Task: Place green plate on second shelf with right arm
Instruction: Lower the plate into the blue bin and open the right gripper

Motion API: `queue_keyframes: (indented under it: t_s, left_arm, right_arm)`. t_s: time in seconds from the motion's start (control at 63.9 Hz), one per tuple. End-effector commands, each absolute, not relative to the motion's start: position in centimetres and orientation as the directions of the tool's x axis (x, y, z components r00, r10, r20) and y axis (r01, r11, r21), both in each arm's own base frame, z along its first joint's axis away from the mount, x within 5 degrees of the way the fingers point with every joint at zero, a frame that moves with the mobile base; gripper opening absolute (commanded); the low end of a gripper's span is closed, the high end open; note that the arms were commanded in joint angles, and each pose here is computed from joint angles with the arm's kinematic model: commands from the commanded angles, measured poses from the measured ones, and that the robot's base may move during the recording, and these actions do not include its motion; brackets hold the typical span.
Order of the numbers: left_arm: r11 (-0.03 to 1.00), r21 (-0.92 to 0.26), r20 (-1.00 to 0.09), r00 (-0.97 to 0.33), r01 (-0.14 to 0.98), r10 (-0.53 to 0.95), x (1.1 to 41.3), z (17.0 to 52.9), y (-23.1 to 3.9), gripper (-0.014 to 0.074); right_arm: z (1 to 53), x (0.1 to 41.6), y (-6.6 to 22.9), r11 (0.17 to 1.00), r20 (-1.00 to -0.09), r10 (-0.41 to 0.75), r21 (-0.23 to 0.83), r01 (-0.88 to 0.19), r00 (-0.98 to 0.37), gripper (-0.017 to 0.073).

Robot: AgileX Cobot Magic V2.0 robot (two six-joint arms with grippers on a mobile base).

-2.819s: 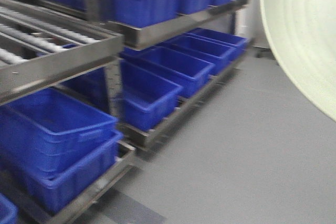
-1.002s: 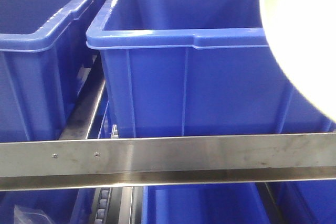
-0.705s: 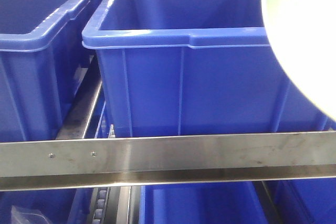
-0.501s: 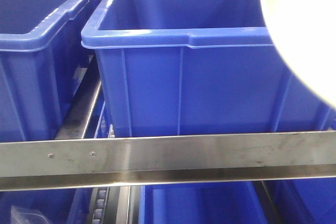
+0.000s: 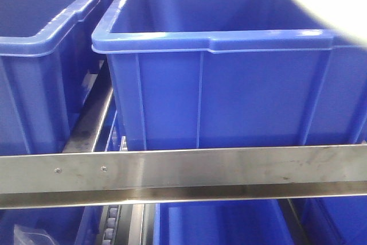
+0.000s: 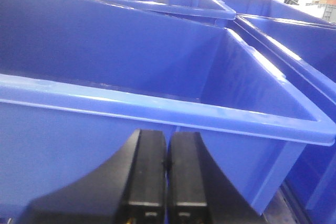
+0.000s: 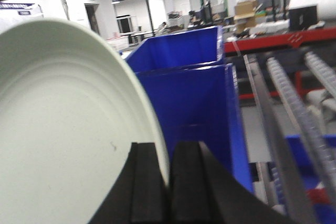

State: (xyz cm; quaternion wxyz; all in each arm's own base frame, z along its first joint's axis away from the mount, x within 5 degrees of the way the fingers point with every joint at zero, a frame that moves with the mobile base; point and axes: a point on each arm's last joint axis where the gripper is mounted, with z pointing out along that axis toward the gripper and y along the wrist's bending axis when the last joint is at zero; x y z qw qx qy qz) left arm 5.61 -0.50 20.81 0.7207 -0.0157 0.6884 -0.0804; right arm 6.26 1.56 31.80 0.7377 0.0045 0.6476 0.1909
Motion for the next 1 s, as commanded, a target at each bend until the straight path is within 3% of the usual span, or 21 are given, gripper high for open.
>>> queue_keyframes:
  t_s: [0.0,0.266,0.485,0.658,0.846,0.987]
  left_arm:
    - [0.984,-0.144,-0.983,0.101,0.108,-0.155,5.6,20.3,-0.5,0.0130]
    - [0.984,-0.144,-0.983,0.101,0.108,-0.155,5.6,20.3,-0.5,0.0130]
    - [0.984,-0.144,-0.983,0.101,0.108,-0.155,5.6,20.3,-0.5,0.0130]
    - [0.984,-0.144,-0.983,0.101,0.108,-0.155,5.6,20.3,-0.5,0.0130]
    - [0.984,-0.144,-0.983,0.101,0.108,-0.155,5.6,20.3,-0.5,0.0130]
    - [0.984,-0.144,-0.983,0.101,0.108,-0.155,5.6,20.3,-0.5,0.0130]
  right_arm:
    - [33.9,8.7,2.2,0.905,-0.919,0.352,0.285,-0.316,0.177,0.0056]
    - [34.7,19.5,5.1,0.903,-0.916,0.347,0.267,-0.338,0.203,0.0056]
    - [34.7,26.1,6.9,0.904,-0.913,0.339,0.251,-0.345,0.225,0.0056]
    - [34.3,27.9,7.5,0.921,-0.942,0.267,0.188,-0.340,0.203,0.0113]
    - [34.3,28.0,7.5,0.926,-0.951,0.248,0.176,-0.334,0.186,0.0347]
    - [34.2,27.8,7.5,0.928,-0.957,0.240,0.177,-0.328,0.164,0.0342]
